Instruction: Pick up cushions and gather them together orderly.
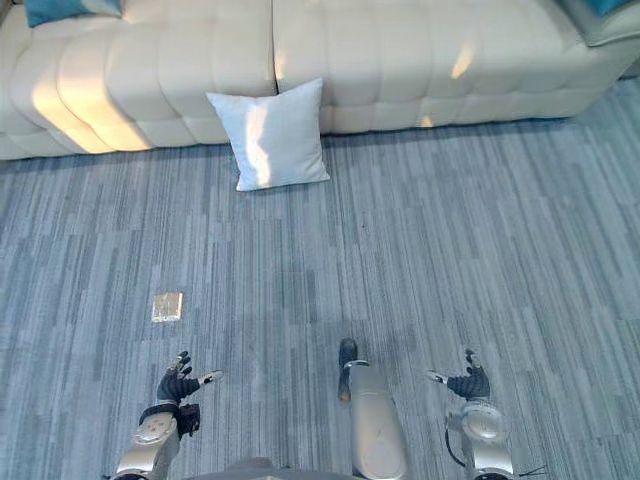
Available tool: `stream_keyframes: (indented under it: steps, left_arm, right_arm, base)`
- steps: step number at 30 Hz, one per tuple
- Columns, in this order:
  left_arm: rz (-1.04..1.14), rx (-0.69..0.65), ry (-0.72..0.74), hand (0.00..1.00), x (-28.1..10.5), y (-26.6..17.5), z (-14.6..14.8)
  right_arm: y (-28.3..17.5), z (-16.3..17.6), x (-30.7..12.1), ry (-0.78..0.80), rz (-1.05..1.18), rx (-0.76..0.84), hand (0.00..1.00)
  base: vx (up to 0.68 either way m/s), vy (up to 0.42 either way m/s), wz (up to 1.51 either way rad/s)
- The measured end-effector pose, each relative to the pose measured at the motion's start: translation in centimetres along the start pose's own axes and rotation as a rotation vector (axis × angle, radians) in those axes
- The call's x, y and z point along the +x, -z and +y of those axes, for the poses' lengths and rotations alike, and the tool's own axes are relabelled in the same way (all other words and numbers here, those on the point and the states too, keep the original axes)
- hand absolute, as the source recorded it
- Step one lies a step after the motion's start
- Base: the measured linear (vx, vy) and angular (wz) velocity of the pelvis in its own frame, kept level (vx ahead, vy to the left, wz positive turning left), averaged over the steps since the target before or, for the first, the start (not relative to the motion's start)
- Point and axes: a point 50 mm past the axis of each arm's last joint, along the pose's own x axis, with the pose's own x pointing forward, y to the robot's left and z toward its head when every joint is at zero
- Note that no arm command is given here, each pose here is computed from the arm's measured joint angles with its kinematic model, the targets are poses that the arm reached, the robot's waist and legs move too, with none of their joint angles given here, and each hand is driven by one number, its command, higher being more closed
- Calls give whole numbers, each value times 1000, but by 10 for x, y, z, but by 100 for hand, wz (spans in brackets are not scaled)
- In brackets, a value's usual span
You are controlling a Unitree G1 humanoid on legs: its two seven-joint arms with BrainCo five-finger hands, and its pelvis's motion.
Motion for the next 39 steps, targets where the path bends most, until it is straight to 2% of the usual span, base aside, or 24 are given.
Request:
stream_keyframes:
  steps: [5, 9, 14, 17, 20, 23, 32, 39]
  left_arm:
    - [33, -11, -12, 0, -6, 11, 2]
    - [64, -8, -26, 0, -10, 21, 6]
    - [89, -5, -27, 0, -10, 25, 6]
    - [79, 48, -10, 0, -6, 19, 8]
    - [27, 53, -1, 0, 4, 1, 5]
    - [40, 64, -12, 0, 3, 5, 10]
    - [74, -1, 40, 0, -1, 12, -21]
    - [73, -18, 51, 0, -1, 11, -29]
  right_arm:
    - [-6, 7, 4, -11, -7, 11, 0]
    - [16, -4, 0, 49, 78, -1, 0]
    - [44, 1, -15, 41, 175, 2, 0]
    - [38, 16, -14, -10, 150, -11, 0]
    - [33, 18, -11, -17, 134, -10, 0]
    - [47, 12, -18, -7, 177, -22, 0]
    - [35, 1, -17, 53, 130, 39, 0]
    - [35, 1, -15, 83, 140, 67, 0]
  base:
    - [471, 7, -62]
    - [640, 256, -48]
    - [715, 289, 22]
    - [621, 143, 20]
    - [604, -34, 53]
    - [612, -160, 73]
    - [381, -166, 30]
    - [186, 140, -27]
